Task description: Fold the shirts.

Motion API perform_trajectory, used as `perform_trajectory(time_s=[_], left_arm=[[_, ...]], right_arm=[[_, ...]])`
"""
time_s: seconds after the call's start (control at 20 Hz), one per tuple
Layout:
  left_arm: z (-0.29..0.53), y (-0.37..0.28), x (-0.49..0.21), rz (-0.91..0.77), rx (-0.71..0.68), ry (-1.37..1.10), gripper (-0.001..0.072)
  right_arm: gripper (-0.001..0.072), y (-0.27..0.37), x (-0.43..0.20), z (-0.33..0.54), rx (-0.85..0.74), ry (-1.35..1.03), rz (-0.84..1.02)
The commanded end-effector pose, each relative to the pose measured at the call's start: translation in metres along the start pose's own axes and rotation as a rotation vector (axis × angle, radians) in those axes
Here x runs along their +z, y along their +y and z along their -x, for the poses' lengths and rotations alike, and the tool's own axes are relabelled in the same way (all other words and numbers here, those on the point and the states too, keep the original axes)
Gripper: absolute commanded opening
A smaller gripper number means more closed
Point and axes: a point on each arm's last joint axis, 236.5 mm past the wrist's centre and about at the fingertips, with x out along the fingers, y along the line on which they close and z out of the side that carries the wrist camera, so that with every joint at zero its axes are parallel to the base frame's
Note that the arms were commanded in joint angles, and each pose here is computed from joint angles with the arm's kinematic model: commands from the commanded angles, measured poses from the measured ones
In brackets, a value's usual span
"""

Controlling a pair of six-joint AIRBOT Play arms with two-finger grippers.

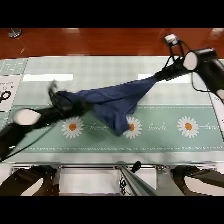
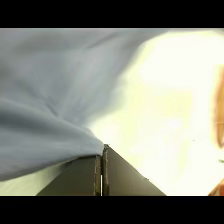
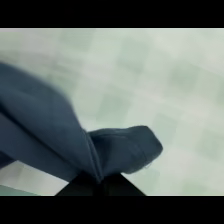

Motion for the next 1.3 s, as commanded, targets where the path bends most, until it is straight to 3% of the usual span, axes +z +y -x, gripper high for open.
perform_trajectory(time_s=[0.0,0.15,0.25,0.45,0.65,0.9,1.0,1.1,1.25], left_arm=[[0.127,-0.148,0.083,-0.343,-0.220,-0.373,0.0017],[0.266,-0.227,0.120,-0.537,-0.215,-0.733,0.0017],[0.318,-0.248,0.114,-0.624,-0.117,-0.827,0.0017],[0.345,-0.246,0.087,-0.694,0.100,-0.777,0.0017],[0.365,-0.261,0.069,-0.790,0.167,-0.798,0.0017],[0.364,-0.245,0.066,-0.783,0.243,-0.757,0.0017],[0.367,-0.223,0.075,-0.804,0.358,-0.741,0.0017],[0.356,-0.184,0.086,-0.751,0.485,-0.634,0.0018],[0.312,-0.126,0.101,-0.642,0.555,-0.402,0.0017]], right_arm=[[0.0036,-0.037,0.033,0.090,-0.128,-0.211,-0.011],[0.0036,-0.062,0.061,0.237,-0.201,-0.560,-0.070],[0.0036,-0.073,0.058,0.335,-0.231,-0.787,-0.133],[0.0036,-0.087,0.019,0.440,-0.289,-0.994,-0.184],[0.0036,-0.089,-0.008,0.482,-0.288,-1.062,-0.225],[0.0036,-0.088,-0.017,0.469,-0.279,-0.999,-0.236],[0.0036,-0.096,-0.023,0.453,-0.317,-0.920,-0.239],[0.0036,-0.094,-0.031,0.404,-0.297,-0.721,-0.249],[0.0035,-0.078,-0.050,0.300,-0.255,-0.286,-0.147]])
